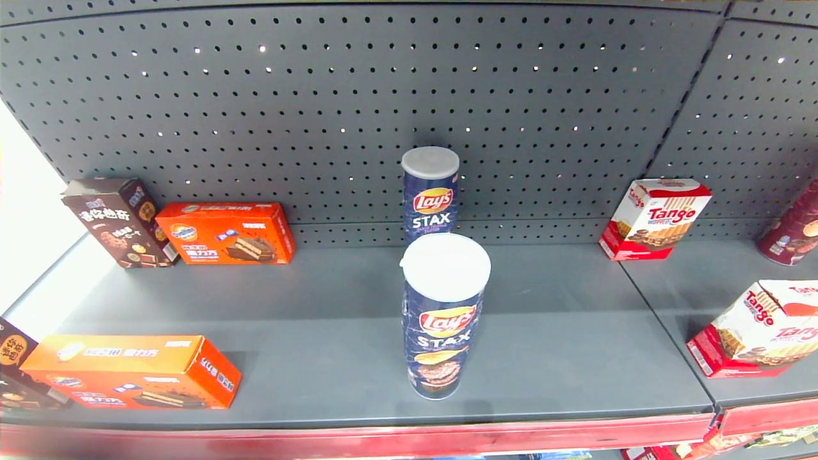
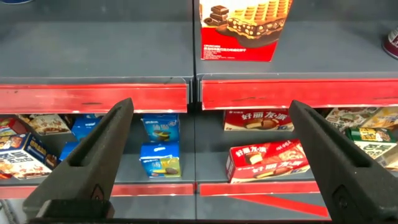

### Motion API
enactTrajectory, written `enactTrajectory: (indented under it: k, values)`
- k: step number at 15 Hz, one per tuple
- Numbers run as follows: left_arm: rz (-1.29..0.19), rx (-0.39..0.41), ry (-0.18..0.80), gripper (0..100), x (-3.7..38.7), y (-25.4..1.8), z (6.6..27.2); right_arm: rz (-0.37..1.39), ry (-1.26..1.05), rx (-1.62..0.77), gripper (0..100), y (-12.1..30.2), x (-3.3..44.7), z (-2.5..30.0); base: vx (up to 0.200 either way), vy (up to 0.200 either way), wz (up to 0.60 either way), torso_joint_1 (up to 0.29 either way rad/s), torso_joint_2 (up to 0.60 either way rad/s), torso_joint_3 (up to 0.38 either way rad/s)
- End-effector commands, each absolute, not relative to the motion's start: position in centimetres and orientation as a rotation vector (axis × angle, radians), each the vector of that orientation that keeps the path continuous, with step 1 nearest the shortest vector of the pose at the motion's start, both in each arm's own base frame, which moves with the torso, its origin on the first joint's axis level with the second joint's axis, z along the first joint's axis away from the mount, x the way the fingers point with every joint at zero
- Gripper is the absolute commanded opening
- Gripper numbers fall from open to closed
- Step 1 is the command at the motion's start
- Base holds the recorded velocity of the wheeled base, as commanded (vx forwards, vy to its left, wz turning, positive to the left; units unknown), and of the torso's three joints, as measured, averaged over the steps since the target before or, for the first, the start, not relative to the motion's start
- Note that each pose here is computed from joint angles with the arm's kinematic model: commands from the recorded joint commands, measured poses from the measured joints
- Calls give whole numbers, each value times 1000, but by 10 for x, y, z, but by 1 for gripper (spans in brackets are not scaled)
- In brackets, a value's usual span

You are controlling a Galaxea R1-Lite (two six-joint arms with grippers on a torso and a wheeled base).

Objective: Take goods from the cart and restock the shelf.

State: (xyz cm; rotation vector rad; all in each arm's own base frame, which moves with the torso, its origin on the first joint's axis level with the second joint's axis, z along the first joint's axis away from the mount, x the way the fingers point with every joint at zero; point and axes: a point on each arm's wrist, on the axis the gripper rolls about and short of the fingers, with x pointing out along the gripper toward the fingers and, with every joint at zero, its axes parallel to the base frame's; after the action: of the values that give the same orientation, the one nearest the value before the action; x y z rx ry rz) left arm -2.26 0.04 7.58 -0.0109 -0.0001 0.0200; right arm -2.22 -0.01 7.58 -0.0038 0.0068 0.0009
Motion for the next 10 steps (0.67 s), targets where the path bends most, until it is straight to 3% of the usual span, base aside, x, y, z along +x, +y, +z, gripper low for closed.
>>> enactTrajectory:
  k: [1,10]
  values:
    - [3,-2,-2,100,-23,0,76,0,8,-5,100,0,-22,76,0,0,0,0,0,0]
    - [8,-8,-2,100,-23,0,76,3,8,-9,100,0,-22,76,0,0,0,0,0,0]
